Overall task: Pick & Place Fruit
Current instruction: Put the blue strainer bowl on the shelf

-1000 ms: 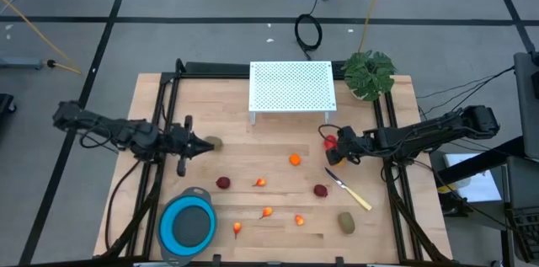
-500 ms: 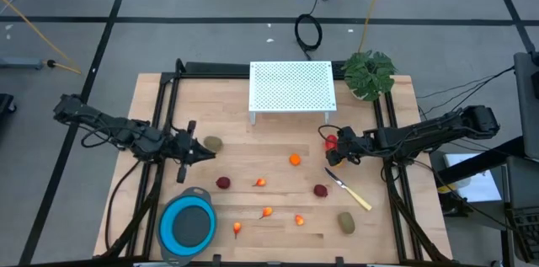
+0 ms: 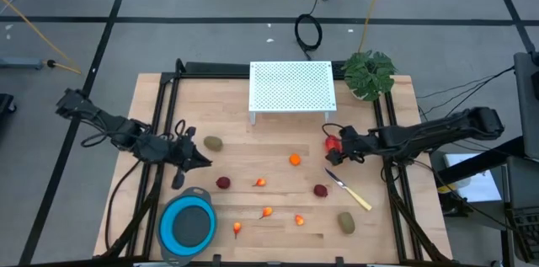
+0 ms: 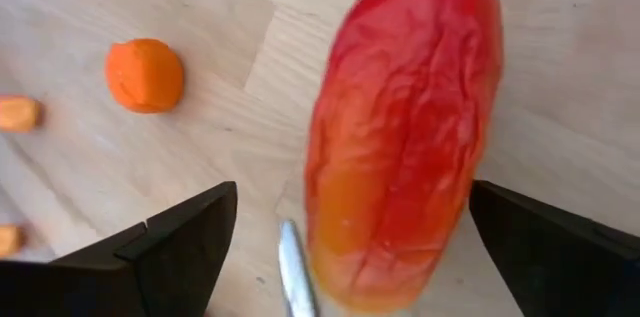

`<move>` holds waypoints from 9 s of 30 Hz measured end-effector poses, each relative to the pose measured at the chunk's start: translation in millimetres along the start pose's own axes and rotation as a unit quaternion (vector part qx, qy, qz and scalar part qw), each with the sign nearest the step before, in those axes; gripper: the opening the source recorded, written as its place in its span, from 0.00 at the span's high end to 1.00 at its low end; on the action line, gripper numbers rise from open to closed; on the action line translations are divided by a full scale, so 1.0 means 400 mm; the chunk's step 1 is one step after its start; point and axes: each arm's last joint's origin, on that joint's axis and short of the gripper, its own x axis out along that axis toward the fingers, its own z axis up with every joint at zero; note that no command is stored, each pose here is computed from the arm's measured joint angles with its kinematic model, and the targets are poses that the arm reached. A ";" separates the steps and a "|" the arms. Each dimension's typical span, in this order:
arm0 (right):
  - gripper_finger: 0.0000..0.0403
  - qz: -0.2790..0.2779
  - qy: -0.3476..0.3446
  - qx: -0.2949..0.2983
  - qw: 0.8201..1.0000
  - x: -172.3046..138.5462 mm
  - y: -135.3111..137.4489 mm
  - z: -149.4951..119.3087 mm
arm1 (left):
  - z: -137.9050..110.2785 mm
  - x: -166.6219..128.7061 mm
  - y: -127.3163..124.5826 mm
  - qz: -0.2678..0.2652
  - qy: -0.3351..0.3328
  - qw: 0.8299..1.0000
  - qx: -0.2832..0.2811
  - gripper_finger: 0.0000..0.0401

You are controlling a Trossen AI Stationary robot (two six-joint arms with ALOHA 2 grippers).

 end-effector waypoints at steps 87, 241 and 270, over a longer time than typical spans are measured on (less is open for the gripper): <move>0.88 0.288 -0.458 -0.343 0.768 -0.255 0.124 0.088 | -0.193 -0.020 -0.159 0.098 0.414 0.782 -0.455 0.91; 1.00 0.249 -0.395 -0.414 0.781 -0.205 -0.031 0.033 | 0.438 0.118 0.705 0.221 0.173 0.869 -0.406 1.00; 1.00 0.247 -0.397 -0.414 0.781 -0.212 -0.042 0.029 | 0.394 0.131 0.799 0.210 0.156 0.834 -0.485 1.00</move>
